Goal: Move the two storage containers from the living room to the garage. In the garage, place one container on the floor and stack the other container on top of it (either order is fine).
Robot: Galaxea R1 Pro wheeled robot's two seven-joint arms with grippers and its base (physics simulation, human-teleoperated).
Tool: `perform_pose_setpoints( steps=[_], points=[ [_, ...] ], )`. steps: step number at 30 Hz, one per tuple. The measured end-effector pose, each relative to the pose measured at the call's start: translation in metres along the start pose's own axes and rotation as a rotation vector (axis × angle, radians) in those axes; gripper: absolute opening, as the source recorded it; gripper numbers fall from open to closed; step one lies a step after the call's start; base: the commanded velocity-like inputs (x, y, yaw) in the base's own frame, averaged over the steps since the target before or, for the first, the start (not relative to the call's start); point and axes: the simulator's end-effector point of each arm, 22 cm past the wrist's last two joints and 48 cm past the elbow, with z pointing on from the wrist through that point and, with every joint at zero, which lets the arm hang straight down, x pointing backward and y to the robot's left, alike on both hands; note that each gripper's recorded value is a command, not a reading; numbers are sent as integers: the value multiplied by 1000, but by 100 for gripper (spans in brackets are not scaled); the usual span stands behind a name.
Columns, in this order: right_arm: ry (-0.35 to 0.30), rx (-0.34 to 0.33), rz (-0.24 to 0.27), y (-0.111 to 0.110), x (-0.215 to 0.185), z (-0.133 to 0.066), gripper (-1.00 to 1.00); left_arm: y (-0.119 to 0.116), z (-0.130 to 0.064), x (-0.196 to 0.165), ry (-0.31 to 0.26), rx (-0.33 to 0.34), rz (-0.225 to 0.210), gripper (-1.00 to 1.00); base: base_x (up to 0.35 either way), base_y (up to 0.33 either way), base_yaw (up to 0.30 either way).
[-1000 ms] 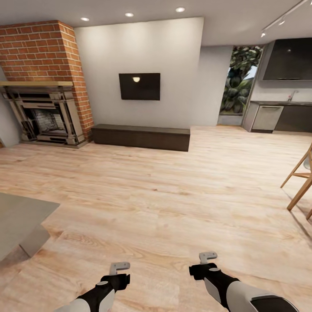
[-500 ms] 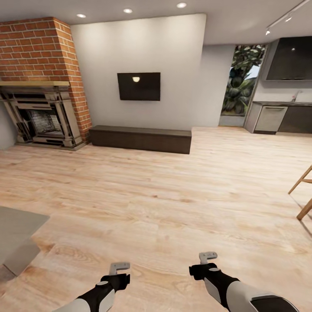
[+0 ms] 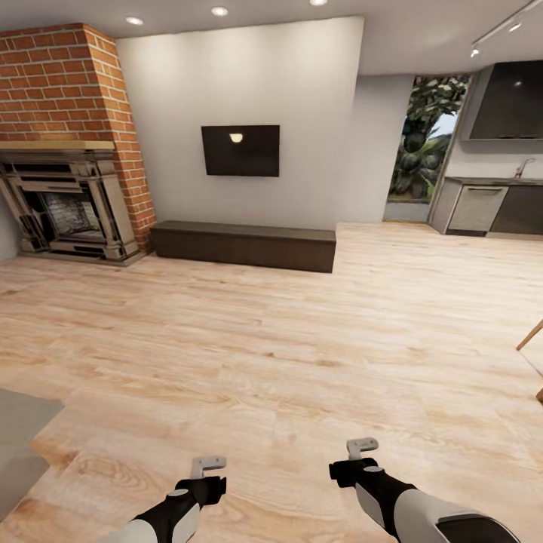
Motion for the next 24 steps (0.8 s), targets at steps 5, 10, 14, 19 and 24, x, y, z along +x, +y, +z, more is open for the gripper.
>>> perform_pose_setpoints(
  steps=[5,10,14,19,24],
  points=[
    [0,0,0,0,0,0,100,0,0,0,0,0,0,100,345,0,0],
    [0,0,0,0,0,0,100,0,0,0,0,0,0,100,345,0,0],
    [0,0,0,0,0,0,100,0,0,0,0,0,0,100,345,0,0],
    [0,0,0,0,0,0,100,0,0,0,0,0,0,100,345,0,0],
    [0,0,0,0,0,0,100,0,0,0,0,0,0,100,345,0,0]
  ],
)
